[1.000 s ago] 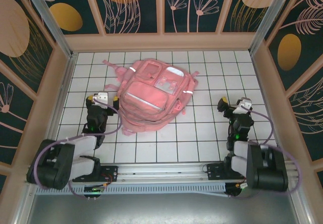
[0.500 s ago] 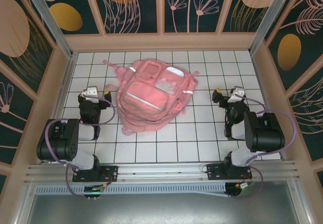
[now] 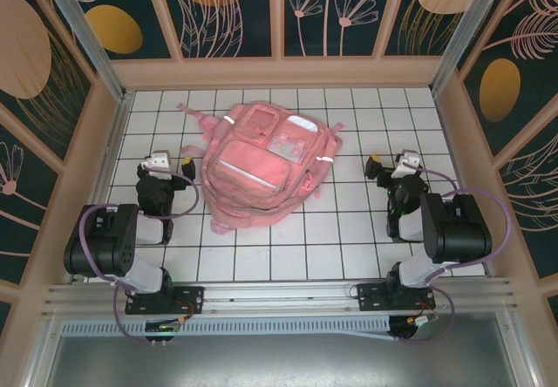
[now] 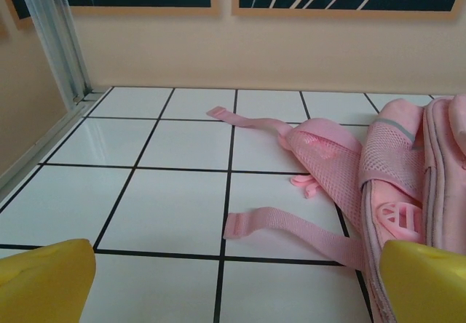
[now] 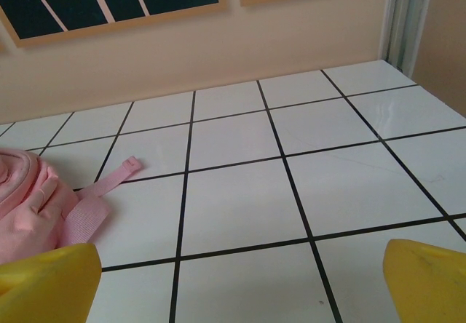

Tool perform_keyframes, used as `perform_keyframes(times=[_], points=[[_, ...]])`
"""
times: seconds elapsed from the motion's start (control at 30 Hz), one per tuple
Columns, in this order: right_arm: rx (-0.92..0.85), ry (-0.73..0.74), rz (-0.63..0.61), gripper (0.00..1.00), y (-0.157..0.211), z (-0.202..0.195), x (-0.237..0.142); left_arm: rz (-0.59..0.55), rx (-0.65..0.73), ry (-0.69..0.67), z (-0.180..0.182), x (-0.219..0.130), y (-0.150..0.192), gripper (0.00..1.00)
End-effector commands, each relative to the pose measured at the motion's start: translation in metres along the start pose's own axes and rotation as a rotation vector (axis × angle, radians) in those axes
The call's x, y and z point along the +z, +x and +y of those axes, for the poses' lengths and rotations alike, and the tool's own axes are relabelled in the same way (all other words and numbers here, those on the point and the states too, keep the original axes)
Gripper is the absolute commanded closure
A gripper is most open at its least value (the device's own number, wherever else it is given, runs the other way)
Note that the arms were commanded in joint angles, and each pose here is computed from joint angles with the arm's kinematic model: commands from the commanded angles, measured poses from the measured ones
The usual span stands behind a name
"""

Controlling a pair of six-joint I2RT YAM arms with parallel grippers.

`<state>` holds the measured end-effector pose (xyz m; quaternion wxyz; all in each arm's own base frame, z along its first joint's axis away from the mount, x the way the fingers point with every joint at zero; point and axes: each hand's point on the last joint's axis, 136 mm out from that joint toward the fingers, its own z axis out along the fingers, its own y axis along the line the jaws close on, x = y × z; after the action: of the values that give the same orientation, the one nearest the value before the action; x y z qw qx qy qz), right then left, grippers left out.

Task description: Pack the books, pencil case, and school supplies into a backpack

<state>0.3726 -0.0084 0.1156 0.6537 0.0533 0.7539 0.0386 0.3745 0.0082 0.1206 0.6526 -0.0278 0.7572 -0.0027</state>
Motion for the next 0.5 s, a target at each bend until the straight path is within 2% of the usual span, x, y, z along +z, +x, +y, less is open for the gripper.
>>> perform_keyframes(times=[0.0, 0.47], points=[[-0.016, 0.014, -0.036, 0.01, -0.0112, -0.001, 0.0021, -0.056, -0.027, -0.012, 0.0026, 0.001, -0.016, 0.01], [-0.02, 0.015, -0.035, 0.01, -0.0114, -0.0007, 0.0029, -0.057, -0.027, -0.012, 0.0026, 0.0009, -0.0163, 0.01]])
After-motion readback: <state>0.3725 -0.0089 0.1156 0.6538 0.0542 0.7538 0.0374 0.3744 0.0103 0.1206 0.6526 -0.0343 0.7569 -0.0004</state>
